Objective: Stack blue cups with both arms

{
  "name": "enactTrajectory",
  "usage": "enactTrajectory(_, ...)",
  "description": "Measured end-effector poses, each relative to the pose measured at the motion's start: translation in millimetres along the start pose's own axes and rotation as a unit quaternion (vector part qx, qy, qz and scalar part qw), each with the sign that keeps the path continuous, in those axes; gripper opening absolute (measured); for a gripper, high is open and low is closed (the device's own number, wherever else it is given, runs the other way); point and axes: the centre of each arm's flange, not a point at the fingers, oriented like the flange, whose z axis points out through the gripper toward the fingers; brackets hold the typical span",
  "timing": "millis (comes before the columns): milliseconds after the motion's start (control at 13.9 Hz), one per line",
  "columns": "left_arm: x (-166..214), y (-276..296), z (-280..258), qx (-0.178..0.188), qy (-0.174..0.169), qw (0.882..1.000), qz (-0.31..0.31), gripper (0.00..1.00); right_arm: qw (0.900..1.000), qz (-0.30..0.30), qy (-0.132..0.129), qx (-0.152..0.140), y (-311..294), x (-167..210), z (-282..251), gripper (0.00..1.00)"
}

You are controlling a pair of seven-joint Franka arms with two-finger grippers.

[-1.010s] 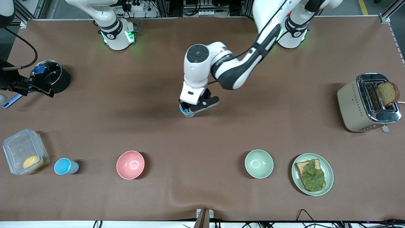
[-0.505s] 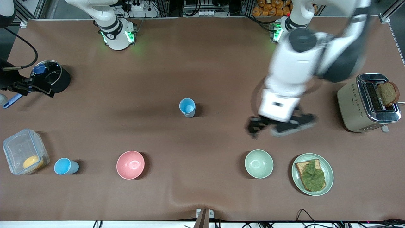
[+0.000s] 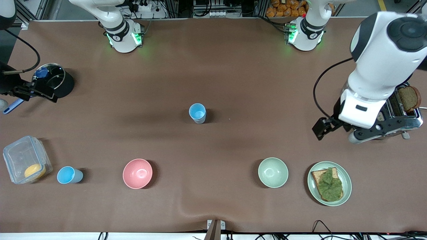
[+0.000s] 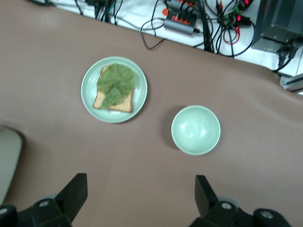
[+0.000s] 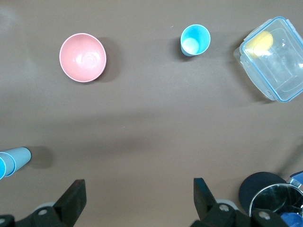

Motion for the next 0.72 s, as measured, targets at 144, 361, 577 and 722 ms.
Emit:
enactTrajectory(144, 6.4, -21.3, -6.8, -0.007, -0.013, 1.000, 0.001, 1.00, 1.000, 0.000, 0.000, 0.000, 0.2, 0.0, 0.1, 1.00)
enactTrajectory(361, 7.0, -40.3, -9.0, 0.003, -0.037, 0.999, 0.013, 1.00, 1.000, 0.000, 0.000, 0.000, 0.2, 0.0, 0.2, 1.00)
enactTrajectory(577, 5.1, -71.5, -35.5, -0.014, -0.061, 0.997, 0.045, 1.00, 1.000, 0.000, 0.000, 0.000, 0.3, 0.0, 0.4, 1.00)
enactTrajectory(722, 9.4, -117.5, -44.5, -0.022, -0.082, 0.995, 0.058, 1.00, 1.000, 0.000, -0.001, 0.000, 0.3, 0.0, 0.5, 1.00)
